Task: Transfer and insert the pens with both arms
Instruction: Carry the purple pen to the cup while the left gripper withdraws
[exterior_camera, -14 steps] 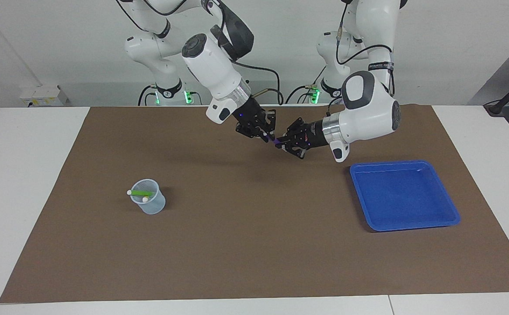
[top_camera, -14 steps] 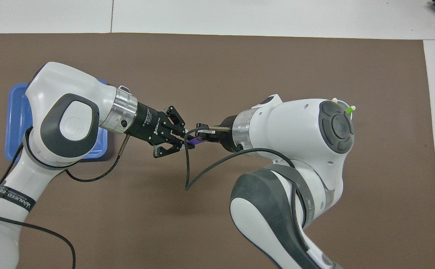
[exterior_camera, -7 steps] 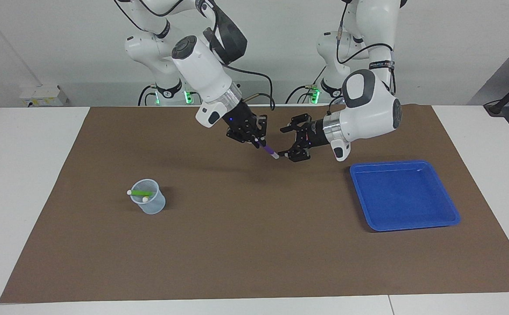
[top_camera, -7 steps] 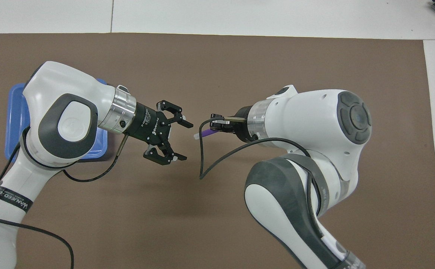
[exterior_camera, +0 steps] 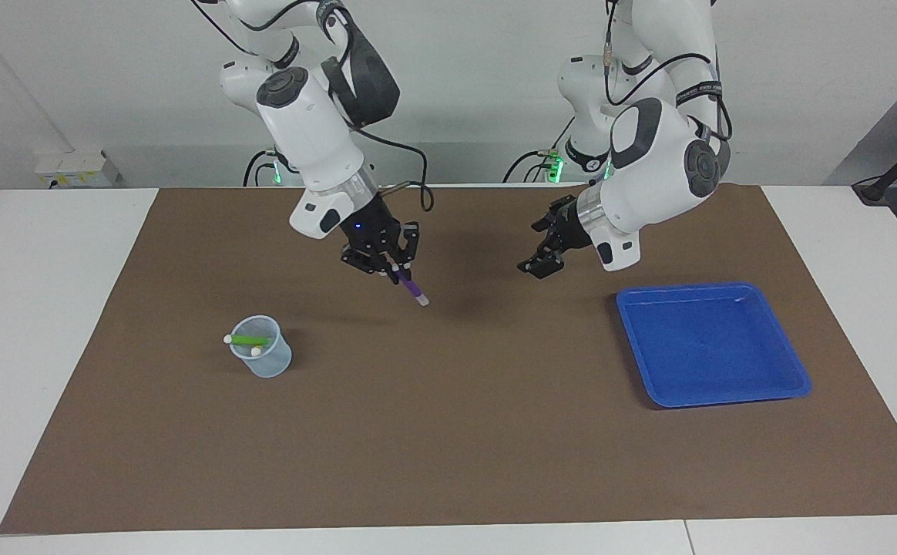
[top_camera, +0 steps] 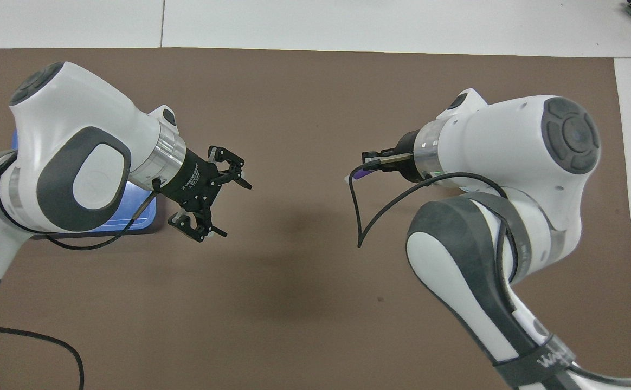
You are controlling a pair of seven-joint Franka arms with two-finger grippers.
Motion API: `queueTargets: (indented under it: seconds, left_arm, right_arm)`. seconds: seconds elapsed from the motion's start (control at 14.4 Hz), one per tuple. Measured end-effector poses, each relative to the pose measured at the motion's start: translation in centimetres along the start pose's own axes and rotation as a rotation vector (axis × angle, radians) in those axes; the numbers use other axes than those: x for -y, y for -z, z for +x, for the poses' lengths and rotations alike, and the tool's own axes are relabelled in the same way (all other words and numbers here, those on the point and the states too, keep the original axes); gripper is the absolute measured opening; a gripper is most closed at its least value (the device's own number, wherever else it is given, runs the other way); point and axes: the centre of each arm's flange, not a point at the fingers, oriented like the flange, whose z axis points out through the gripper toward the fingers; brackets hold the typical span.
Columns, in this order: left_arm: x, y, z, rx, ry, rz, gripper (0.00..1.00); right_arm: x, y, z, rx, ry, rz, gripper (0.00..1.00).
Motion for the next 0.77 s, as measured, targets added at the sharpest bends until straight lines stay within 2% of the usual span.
queueTargets:
  seconds: [0.21, 0.42, 0.63, 0.77]
  left_arm:
    - [1.2, 2.1, 2.4, -0.158, -0.221, 0.080, 1.00]
    - [2.6, 5.0, 5.1, -0.271, -0.377, 0.154, 1.00]
    - [3.7, 7.2, 6.5, -0.349, -0.512, 0.226, 1.00]
    - [4.5, 8.6, 7.2, -0.370, -0.633, 0.254, 1.00]
  right_arm:
    - [-6.6, 1.3, 0.8, 0.036, 0.090, -0.041, 0.20]
    - [-13.1, 3.0, 0.7, 0.094, 0.183, -0.114, 0.20]
    - [-18.3, 4.9, 0.1, 0.134, 0.239, -0.161, 0.20]
    - [-20.4, 5.6, -0.3, 0.159, 0.247, -0.196, 0.20]
